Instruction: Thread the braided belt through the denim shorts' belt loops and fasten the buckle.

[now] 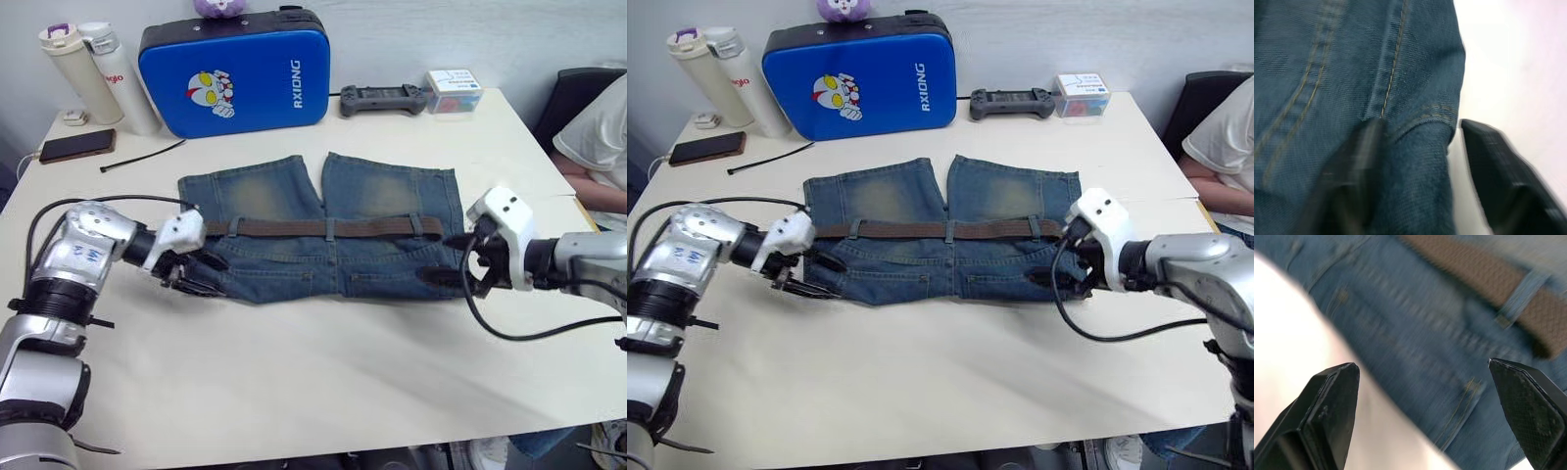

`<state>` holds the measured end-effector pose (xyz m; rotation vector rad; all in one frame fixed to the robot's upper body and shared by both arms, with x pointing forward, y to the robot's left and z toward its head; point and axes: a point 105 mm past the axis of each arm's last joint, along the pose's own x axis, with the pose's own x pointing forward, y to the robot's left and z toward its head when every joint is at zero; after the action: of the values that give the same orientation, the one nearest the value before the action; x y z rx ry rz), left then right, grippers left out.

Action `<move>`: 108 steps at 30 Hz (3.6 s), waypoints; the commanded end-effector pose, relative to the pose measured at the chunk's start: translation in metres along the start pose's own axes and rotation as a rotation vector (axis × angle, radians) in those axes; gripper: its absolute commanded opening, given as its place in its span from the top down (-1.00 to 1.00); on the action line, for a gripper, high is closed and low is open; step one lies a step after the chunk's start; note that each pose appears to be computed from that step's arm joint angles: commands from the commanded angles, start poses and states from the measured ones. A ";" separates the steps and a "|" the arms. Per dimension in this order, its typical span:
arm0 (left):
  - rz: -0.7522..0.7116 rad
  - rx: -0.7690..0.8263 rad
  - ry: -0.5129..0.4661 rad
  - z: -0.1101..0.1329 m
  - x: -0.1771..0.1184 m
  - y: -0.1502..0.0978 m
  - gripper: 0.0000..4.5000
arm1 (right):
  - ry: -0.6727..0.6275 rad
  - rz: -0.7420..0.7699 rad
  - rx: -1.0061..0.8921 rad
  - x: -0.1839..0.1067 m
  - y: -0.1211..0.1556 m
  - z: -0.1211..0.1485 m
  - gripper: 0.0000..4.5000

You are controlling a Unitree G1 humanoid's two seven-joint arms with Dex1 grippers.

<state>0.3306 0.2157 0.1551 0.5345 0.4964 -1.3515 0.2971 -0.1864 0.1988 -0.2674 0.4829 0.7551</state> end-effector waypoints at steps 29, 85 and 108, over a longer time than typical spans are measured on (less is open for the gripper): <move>0.356 -0.899 -0.219 -0.004 0.011 0.069 -1.00 | -0.214 0.049 0.459 0.081 -0.089 0.012 -0.89; -0.427 -0.283 0.087 -0.026 -0.003 -0.171 -0.23 | 0.116 0.703 0.149 -0.044 0.123 -0.124 0.18; 0.191 -0.427 -0.212 0.034 0.033 -0.006 -1.00 | -0.171 0.163 -0.074 0.031 -0.006 -0.009 -0.96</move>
<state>0.3179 0.1599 0.1602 0.0072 0.5331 -1.1565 0.3058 -0.1686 0.1814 -0.1482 0.3256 1.0191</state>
